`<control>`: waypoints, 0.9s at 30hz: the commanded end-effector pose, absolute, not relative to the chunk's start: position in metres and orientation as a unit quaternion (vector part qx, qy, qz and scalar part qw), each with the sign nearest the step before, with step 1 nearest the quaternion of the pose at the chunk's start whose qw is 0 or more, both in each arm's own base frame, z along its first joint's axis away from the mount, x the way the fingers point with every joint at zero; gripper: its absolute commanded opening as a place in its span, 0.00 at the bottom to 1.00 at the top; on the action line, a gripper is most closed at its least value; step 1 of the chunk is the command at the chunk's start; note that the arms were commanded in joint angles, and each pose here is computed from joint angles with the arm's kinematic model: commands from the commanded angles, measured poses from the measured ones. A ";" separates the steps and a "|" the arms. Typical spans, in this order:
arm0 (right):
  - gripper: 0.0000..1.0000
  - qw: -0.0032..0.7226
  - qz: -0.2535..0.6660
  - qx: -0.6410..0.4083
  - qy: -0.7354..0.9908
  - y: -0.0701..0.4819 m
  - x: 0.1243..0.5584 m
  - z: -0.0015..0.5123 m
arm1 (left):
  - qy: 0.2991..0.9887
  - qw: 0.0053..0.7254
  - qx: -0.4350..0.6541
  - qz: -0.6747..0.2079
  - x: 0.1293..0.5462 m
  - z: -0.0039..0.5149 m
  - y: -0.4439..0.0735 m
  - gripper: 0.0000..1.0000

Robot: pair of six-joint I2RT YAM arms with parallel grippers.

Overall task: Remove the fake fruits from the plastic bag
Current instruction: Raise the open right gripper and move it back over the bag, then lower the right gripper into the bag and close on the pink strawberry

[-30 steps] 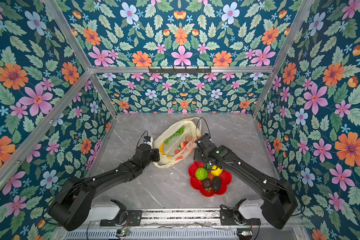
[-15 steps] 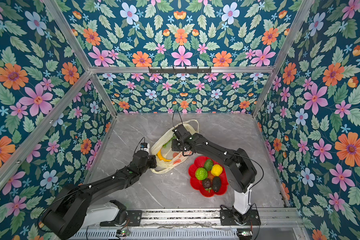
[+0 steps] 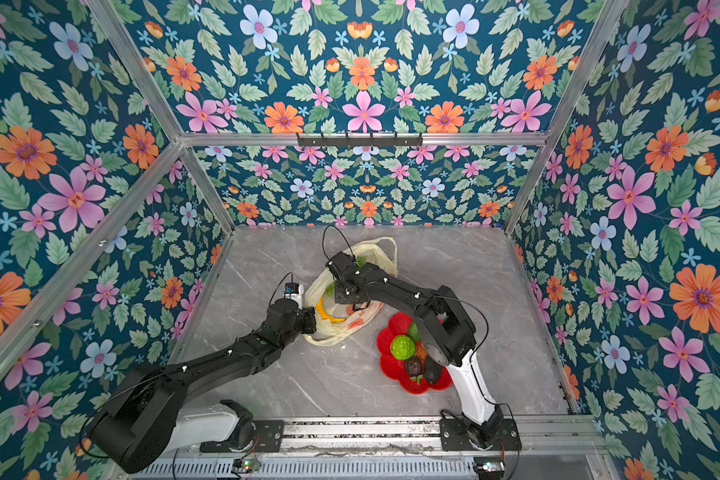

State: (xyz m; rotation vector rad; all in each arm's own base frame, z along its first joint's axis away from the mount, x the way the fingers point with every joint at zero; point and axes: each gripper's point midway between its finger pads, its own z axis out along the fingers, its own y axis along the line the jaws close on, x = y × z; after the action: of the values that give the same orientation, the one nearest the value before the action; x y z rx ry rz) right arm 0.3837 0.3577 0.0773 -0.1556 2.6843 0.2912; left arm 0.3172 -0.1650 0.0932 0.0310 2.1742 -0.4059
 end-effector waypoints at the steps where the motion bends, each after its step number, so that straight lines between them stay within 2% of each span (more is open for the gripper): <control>1: 0.33 0.226 0.040 -0.067 0.971 0.343 0.385 0.070 | 0.871 0.461 0.014 -0.169 0.321 0.101 -0.167 0.00; 10: 0.29 0.247 -0.045 -0.112 0.962 0.341 0.390 0.067 | 0.872 0.461 0.012 -0.167 0.321 0.100 -0.166 0.00; 27: 0.25 0.250 -0.071 -0.136 0.956 0.346 0.392 0.064 | 0.869 0.466 0.011 -0.166 0.320 0.104 -0.164 0.01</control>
State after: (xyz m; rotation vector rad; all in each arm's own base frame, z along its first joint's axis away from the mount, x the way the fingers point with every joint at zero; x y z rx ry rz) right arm 0.3952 0.3493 0.0653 -0.3378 2.6049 -0.1369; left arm 0.3176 -0.1640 0.0989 0.0246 2.1564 -0.4067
